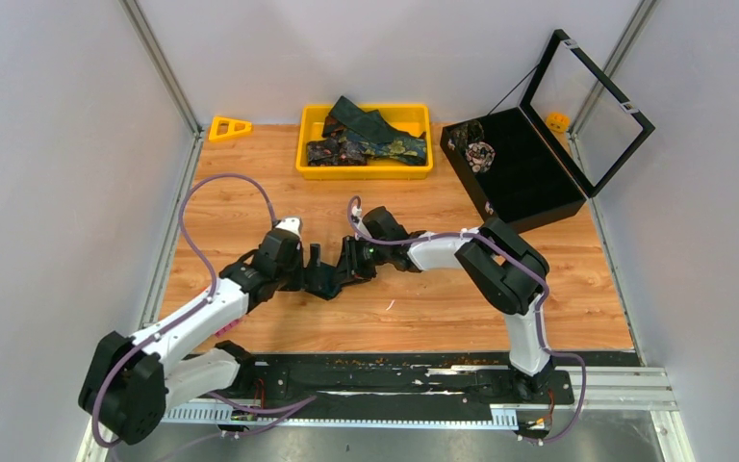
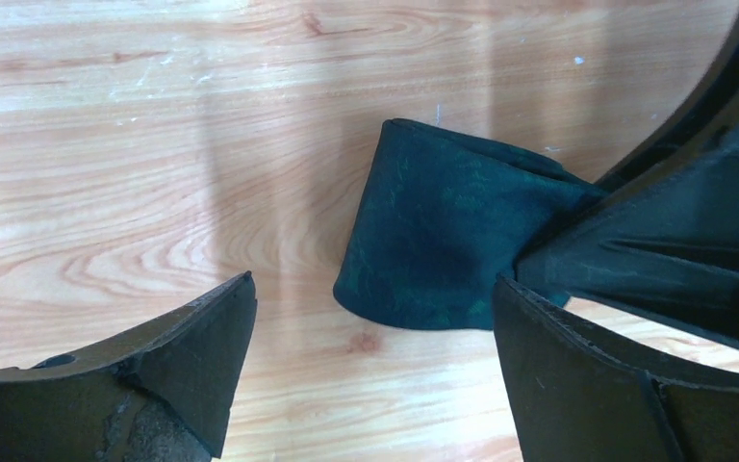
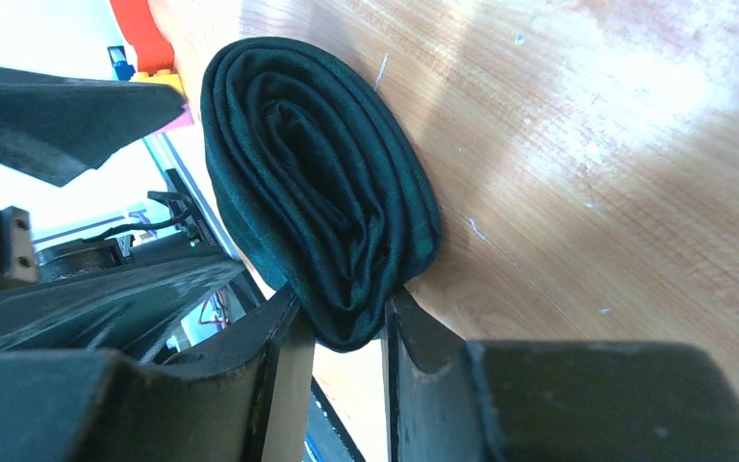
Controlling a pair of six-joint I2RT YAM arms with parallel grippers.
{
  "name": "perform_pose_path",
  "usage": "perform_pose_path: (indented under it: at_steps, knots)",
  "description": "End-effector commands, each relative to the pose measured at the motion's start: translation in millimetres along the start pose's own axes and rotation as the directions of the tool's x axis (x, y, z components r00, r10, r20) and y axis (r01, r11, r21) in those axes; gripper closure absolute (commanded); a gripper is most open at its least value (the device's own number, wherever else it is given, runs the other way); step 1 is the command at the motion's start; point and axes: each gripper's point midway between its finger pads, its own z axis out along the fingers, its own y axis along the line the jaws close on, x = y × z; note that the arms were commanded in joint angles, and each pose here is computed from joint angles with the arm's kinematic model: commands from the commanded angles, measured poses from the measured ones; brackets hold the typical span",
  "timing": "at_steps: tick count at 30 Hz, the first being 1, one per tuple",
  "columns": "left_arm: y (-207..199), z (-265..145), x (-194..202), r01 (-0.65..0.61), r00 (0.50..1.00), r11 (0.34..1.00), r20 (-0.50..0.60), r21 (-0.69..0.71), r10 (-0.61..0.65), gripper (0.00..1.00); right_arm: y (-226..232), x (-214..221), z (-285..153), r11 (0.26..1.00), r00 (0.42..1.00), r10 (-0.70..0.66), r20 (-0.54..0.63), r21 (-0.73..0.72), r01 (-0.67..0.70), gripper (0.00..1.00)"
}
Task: Roll the ties
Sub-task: Roll the tie at the center of the board, then pick up the tie at the center of the board.
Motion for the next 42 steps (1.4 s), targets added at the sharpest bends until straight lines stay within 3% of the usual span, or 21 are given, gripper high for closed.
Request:
perform_pose_path:
  at_steps: [1,7,9,15,28,42]
  knots:
    - [-5.0,-33.1,-29.1,0.038,0.997,0.999,0.073,0.018,-0.040,0.02,1.9,-9.2,-0.6,1.000,0.999,-0.024,0.025,0.020,0.024,0.87]
    - [-10.4,-75.2,-52.6,0.059,0.985,0.996,0.155,0.070,-0.070,0.00,9.4,-13.0,-6.9,0.999,0.999,-0.033,0.031,0.011,0.033,0.96]
    - [-5.5,-95.0,-57.2,0.061,0.986,0.997,0.154,0.048,-0.068,0.00,12.4,-14.3,-9.3,0.999,0.999,-0.041,0.035,0.005,0.041,0.98]
    - [14.4,-139.0,-79.1,0.001,0.958,1.000,0.286,-0.009,0.001,0.00,18.5,-21.4,-18.1,0.999,0.998,-0.047,0.038,0.002,0.047,1.00]
    - [11.2,-157.8,-79.3,-0.046,0.901,0.995,0.435,0.088,0.003,0.00,30.4,-72.1,-76.3,0.997,0.989,-0.068,0.131,0.049,0.062,1.00]
    - [3.1,-152.2,-74.3,-0.069,0.915,0.990,0.403,0.121,0.014,0.00,-12.4,-142.1,-188.6,0.984,0.948,-0.060,0.314,0.176,0.004,1.00]
